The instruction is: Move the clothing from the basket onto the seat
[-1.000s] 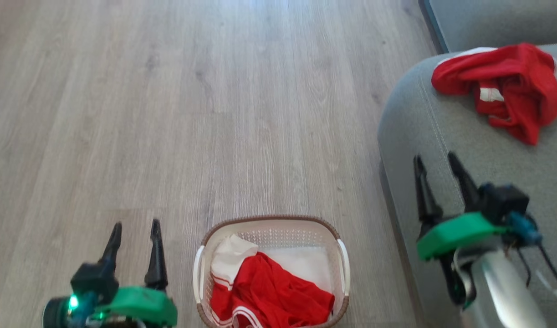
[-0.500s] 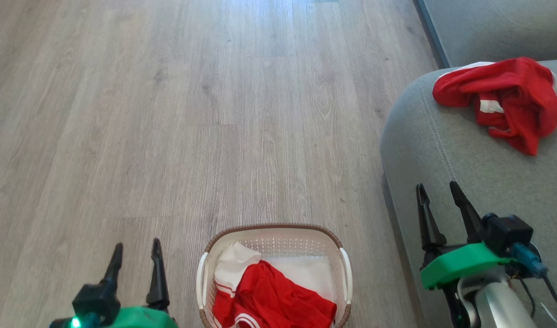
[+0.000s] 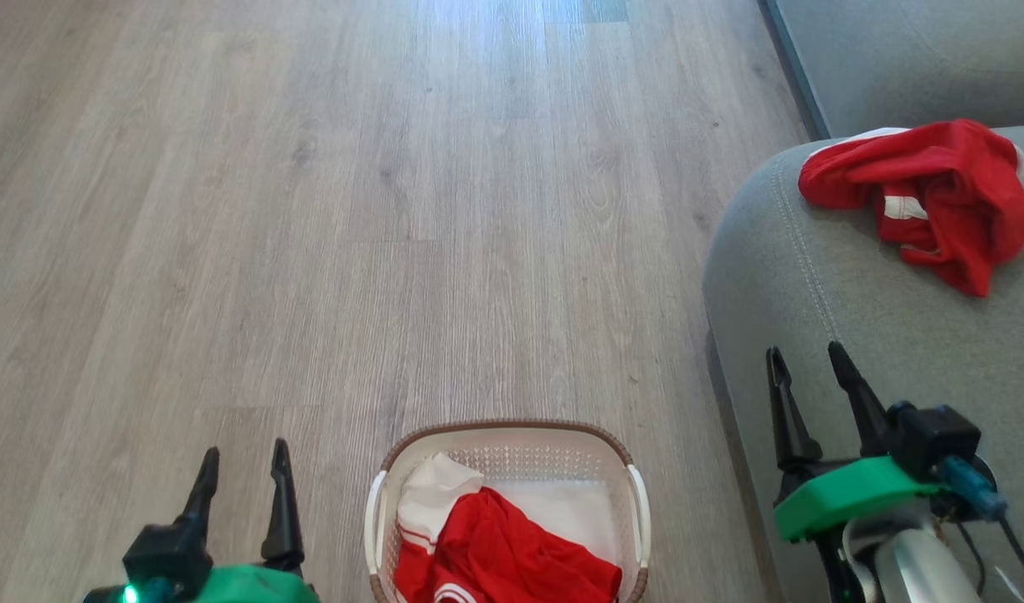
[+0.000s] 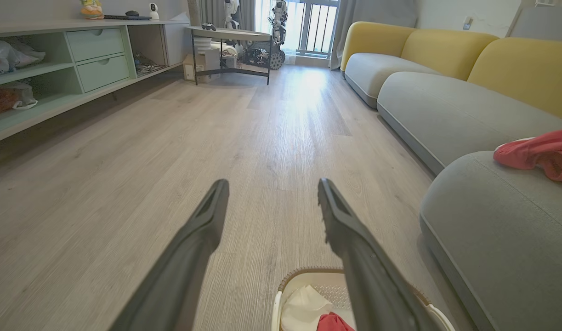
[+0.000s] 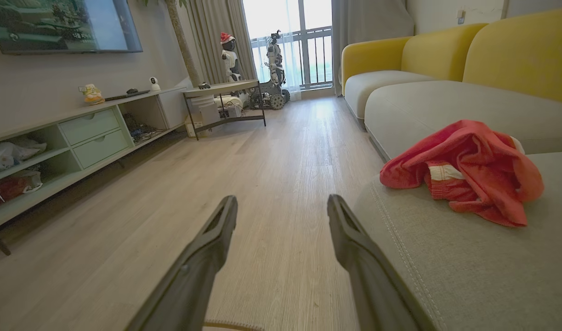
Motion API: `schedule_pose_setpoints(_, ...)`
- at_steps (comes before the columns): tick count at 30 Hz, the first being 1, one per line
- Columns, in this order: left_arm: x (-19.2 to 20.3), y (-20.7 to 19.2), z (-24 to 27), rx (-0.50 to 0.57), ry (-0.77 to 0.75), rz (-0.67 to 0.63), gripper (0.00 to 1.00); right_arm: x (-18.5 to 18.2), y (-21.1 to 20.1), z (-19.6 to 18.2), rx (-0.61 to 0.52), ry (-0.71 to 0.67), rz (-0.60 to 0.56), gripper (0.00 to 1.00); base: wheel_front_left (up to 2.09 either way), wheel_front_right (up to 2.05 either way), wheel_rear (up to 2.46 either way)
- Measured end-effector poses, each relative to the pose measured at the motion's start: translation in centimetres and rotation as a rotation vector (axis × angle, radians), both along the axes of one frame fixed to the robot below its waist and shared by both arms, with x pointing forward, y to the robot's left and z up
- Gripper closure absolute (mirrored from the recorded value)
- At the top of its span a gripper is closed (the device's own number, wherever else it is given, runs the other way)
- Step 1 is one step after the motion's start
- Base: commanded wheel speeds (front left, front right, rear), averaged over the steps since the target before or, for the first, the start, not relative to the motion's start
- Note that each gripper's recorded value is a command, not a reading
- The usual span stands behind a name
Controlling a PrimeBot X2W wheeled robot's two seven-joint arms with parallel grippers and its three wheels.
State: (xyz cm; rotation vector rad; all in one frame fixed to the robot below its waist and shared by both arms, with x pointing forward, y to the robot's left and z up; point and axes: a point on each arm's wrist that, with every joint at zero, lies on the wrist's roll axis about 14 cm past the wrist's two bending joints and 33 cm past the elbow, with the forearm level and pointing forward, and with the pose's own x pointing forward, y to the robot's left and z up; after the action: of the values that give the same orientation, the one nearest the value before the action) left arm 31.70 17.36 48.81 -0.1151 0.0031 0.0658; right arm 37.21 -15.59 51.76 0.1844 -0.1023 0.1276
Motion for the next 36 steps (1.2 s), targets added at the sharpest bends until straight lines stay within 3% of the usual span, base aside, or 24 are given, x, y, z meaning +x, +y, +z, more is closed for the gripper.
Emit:
schedule_pose_setpoints(27,-0.3,0.5,-1.2,0.011,0.033,0.002,0.00,-0.4,-0.2,-1.1,0.004,0.033,-0.008,0.00,0.00,0.00,0.00)
schedule_pose_setpoints(36,0.4,-0.3,-3.3,0.031,0.101,-0.052,0.00,0.3,-2.1,-1.8,0.007,0.051,-0.064,0.00,0.00,0.00,0.00)
